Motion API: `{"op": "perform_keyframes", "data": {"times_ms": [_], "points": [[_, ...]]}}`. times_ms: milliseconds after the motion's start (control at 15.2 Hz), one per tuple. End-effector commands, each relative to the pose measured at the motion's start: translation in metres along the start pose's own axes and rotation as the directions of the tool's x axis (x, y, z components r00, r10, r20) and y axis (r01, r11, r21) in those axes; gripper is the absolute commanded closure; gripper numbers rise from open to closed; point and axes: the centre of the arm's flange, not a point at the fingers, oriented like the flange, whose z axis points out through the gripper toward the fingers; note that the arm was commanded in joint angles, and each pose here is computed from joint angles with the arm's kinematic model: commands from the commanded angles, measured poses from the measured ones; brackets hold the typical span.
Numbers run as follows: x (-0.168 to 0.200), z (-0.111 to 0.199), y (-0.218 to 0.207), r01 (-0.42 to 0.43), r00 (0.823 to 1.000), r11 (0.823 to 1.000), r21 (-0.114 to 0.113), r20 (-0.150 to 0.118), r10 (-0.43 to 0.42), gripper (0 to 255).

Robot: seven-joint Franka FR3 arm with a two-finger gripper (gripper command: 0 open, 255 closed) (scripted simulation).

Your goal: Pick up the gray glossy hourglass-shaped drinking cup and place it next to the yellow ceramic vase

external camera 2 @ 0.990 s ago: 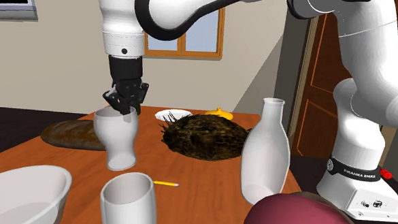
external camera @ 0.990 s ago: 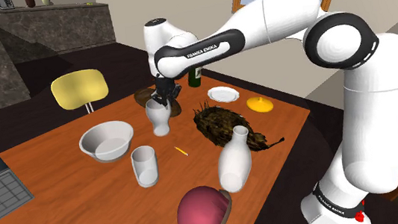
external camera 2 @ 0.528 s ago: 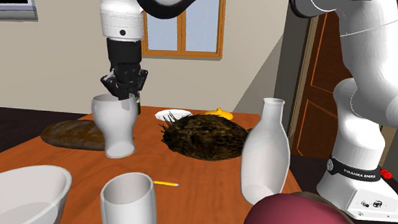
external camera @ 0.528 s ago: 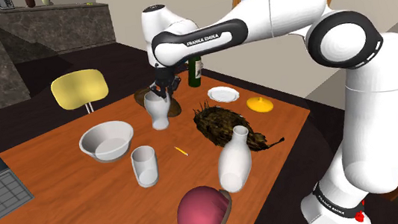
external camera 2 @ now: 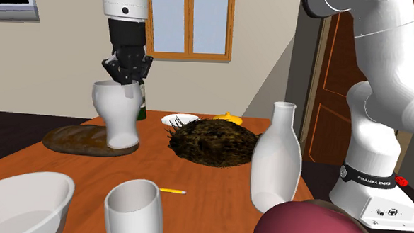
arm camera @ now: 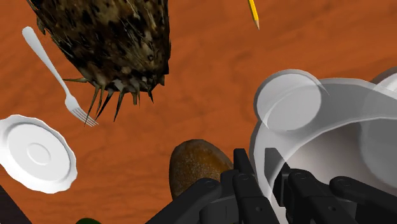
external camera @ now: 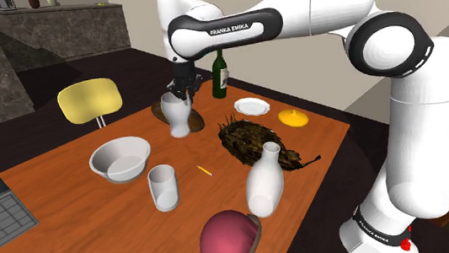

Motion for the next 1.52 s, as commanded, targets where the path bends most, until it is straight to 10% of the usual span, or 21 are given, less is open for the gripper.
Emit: {"op": "perform_keyframes", "data": {"times_ms": [0,990,1452], "points": [[0.000,-0.011,0.001,0.000,1.000,1.000,0.000,0.000,0.000,255],[0.010,-0.088,0.009,0.000,1.000,1.000,0.000,0.000,0.000,255],[-0.021,-0.083,0.096,0.000,1.000,1.000,0.000,0.000,0.000,255]]}}
